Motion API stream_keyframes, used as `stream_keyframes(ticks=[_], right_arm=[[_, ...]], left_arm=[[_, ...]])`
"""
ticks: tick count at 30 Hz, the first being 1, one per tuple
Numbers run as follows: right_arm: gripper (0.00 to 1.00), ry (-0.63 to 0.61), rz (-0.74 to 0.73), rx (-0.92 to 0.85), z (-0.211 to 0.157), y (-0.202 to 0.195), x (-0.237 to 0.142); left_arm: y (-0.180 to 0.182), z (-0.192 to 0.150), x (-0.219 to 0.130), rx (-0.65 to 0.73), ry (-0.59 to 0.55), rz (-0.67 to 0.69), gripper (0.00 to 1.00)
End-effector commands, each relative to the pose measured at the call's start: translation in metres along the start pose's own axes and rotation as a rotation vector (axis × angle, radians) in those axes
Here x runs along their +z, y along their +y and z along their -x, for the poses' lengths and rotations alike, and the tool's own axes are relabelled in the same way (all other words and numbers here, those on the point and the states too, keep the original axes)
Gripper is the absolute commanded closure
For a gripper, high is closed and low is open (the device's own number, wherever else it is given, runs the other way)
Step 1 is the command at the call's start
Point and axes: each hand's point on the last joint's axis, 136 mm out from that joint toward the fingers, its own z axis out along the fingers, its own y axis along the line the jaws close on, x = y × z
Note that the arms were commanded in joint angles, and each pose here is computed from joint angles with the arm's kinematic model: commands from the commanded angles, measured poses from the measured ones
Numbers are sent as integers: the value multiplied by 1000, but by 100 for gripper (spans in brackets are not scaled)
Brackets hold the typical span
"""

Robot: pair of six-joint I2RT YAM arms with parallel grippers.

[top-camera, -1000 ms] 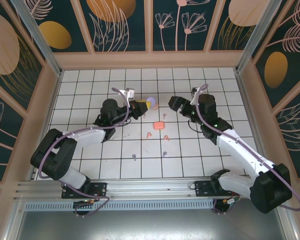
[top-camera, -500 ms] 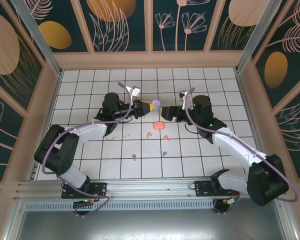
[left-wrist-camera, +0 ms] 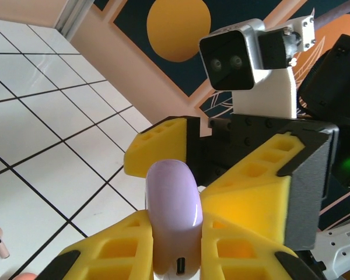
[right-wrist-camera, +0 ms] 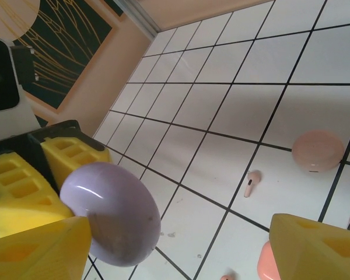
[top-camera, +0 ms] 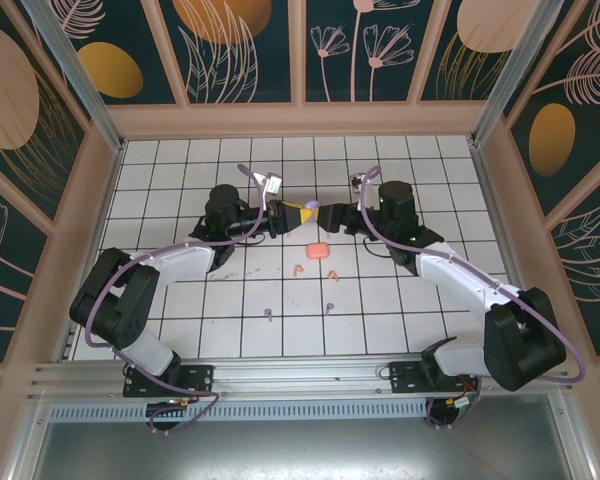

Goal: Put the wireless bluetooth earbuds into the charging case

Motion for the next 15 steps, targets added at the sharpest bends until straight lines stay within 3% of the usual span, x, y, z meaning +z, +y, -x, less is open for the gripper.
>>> stream_keyframes(ticks=[1,15], right_arm=[[21,-61,1,-37,21,3,1],[26,-65,-97,58,9,-39,-2]], left_arm=[[-19,17,0,47,-26,-53,100],[-35,22,-7,68,-52,-78,100]])
